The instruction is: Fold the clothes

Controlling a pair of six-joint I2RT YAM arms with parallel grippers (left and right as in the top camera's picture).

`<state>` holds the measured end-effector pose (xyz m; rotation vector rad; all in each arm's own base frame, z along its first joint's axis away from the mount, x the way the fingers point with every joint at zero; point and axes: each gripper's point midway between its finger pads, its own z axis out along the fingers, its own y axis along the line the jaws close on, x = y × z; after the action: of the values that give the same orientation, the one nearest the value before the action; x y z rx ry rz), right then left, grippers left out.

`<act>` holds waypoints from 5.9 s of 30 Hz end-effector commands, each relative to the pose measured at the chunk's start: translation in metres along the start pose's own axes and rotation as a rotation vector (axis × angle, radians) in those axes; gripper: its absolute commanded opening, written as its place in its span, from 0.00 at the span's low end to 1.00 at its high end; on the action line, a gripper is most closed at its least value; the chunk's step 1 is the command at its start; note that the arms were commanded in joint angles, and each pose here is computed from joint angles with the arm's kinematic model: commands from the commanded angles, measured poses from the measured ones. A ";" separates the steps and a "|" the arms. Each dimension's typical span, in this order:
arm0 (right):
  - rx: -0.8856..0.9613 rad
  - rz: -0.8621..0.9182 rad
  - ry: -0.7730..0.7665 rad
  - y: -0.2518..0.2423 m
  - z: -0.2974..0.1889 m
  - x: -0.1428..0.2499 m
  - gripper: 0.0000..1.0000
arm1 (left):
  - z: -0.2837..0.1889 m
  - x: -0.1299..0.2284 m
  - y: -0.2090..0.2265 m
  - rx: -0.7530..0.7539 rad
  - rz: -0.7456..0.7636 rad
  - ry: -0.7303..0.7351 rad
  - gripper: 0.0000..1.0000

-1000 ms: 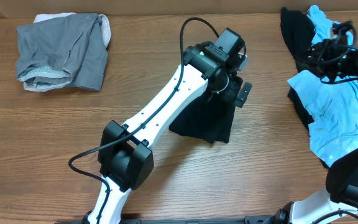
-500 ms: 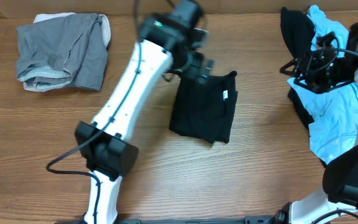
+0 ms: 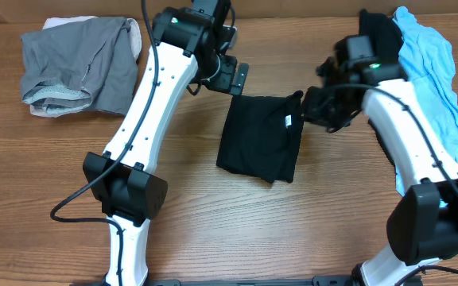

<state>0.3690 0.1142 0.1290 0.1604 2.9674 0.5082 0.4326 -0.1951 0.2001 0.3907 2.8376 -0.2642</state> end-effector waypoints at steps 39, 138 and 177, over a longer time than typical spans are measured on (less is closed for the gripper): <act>0.283 0.155 0.110 -0.050 0.072 0.076 0.04 | 0.019 0.010 0.014 -0.029 -0.006 0.054 1.00; 0.132 0.322 -0.199 -0.117 -0.102 -0.045 0.96 | 0.166 0.074 0.018 -0.094 0.678 0.178 1.00; 0.135 0.328 -0.178 -0.117 -0.101 -0.040 0.95 | -0.127 -0.087 0.133 -0.558 0.140 -0.419 0.04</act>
<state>0.3851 -0.0354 0.1829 0.6943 2.8181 0.3017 0.5144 -0.1195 0.2929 0.4695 2.3916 0.2571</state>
